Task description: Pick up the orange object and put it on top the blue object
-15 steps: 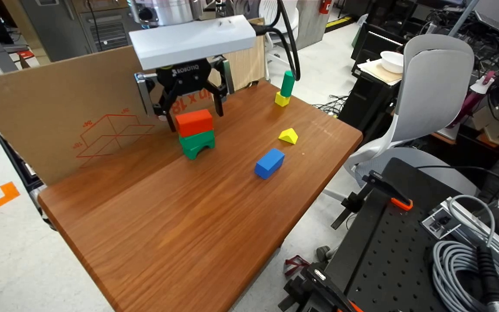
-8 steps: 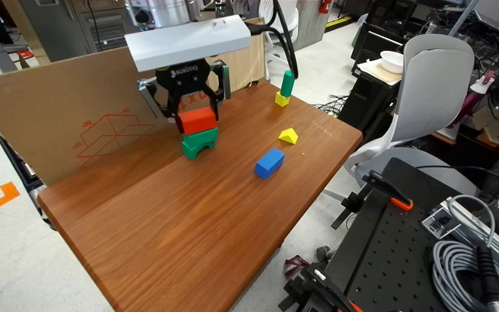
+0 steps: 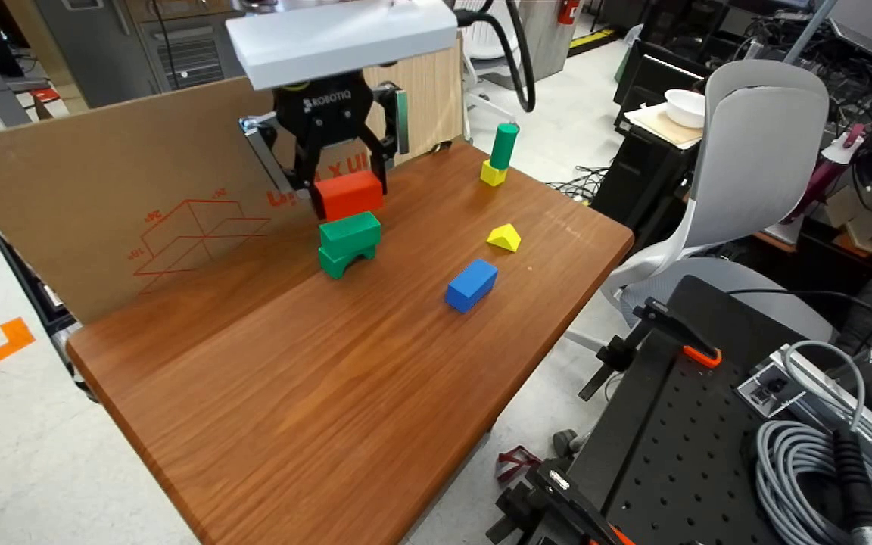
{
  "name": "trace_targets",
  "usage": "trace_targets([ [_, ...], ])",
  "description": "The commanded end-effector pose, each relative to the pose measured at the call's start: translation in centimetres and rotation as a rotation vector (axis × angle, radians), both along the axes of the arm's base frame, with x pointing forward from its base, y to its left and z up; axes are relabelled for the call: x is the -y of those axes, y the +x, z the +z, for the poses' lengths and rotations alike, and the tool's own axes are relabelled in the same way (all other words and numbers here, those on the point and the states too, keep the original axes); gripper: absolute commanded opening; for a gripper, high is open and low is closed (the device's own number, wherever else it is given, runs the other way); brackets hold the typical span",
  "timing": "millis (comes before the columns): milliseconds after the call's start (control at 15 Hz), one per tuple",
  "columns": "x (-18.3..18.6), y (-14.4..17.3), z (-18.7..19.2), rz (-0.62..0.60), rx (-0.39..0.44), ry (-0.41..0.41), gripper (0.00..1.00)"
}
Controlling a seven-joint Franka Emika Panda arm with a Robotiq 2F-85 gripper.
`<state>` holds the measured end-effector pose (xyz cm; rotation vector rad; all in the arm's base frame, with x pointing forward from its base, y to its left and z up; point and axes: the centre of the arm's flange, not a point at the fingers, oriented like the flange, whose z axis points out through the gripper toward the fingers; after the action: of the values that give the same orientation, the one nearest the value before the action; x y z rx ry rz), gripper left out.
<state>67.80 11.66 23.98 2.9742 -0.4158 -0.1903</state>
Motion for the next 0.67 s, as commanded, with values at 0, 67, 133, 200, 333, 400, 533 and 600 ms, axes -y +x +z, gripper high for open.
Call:
trace_targets([
  [0, 2.8, -5.6, 3.3, 0.101, -0.049, 0.038, 0.43],
  [67, 3.6, -6.6, 3.0, 0.116, -0.059, 0.039, 0.43],
  [133, 4.3, -7.3, 2.4, 0.121, -0.080, 0.038, 0.43],
  [200, 5.0, -7.9, 1.7, 0.122, -0.110, 0.037, 0.43],
  [333, 6.0, -9.1, 0.1, 0.119, -0.149, 0.026, 0.43],
  [400, 6.3, -9.6, -0.7, 0.118, -0.170, 0.023, 0.43],
  [533, 6.6, -10.5, -2.6, 0.116, -0.203, 0.011, 0.43],
  [600, 6.6, -10.9, -3.4, 0.115, -0.213, 0.005, 0.43],
])
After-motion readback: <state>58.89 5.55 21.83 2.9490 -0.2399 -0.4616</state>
